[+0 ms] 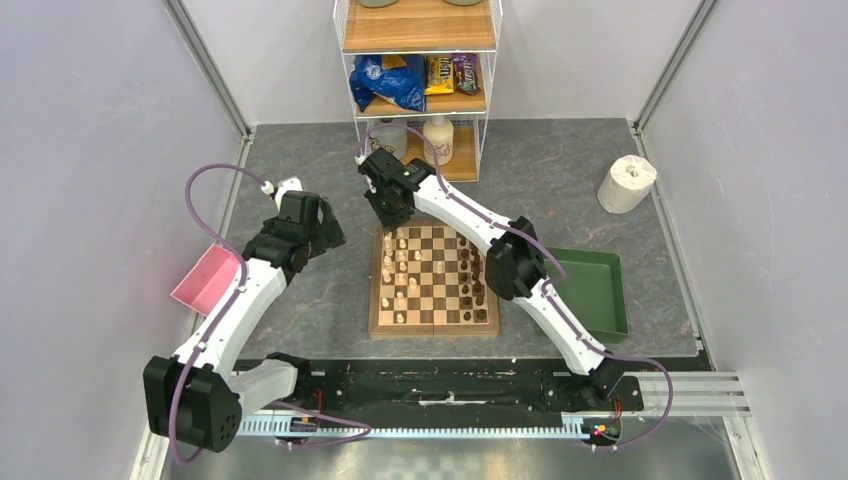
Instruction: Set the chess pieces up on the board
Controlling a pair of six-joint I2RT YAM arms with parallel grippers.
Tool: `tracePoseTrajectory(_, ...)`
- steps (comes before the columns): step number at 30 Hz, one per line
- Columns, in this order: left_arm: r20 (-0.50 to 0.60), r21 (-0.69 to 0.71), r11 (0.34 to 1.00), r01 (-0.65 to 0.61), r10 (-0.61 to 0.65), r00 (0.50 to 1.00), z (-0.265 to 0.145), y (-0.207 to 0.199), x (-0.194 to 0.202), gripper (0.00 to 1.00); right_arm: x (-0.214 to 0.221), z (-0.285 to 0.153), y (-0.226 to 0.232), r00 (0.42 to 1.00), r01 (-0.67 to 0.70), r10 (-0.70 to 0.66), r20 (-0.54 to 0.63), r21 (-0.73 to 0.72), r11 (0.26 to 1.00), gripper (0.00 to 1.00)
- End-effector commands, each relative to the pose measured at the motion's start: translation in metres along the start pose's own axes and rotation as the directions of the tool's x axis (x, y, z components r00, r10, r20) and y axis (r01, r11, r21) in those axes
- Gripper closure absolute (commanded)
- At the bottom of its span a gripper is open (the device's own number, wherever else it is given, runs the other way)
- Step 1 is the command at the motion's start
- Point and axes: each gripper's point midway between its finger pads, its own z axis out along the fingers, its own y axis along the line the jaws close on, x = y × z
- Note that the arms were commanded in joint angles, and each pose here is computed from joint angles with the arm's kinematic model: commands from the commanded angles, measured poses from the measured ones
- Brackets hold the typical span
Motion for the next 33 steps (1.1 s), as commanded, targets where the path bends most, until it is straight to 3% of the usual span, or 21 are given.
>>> tracePoseTrajectory(1, 0.036, 0.026, 0.999, 0.034, -0.035, 0.999, 0.0, -0.006, -0.011, 0.05, -0.014, -0.009, 0.005, 0.998, 0.029, -0.029, 0.049, -0.001, 1.0, 0.71)
tracePoseTrajectory(13, 0.033, 0.027, 0.999, 0.035, -0.036, 0.999, 0.001, -0.007, -0.01, 0.05, -0.019, -0.012, -0.001, 0.997, 0.033, -0.035, 0.068, 0.031, 0.999, 0.69)
tracePoseTrajectory(19, 0.032, 0.026, 0.999, 0.035, -0.036, 0.999, 0.001, -0.007, -0.01, 0.05, -0.025, -0.018, 0.003, 0.995, 0.031, -0.032, 0.089, 0.01, 0.999, 0.62)
tracePoseTrajectory(29, 0.033, 0.024, 0.999, 0.036, -0.036, 0.999, 0.0, -0.006, -0.01, 0.05, -0.052, -0.051, 0.011, 0.982, 0.024, -0.019, 0.19, -0.025, 0.999, 0.53)
tracePoseTrajectory(33, 0.04, 0.015, 0.999, 0.037, -0.037, 0.999, -0.002, -0.004, -0.012, 0.05, -0.058, -0.064, -0.006, 0.978, -0.014, 0.013, 0.209, 0.003, 1.0, 0.53)
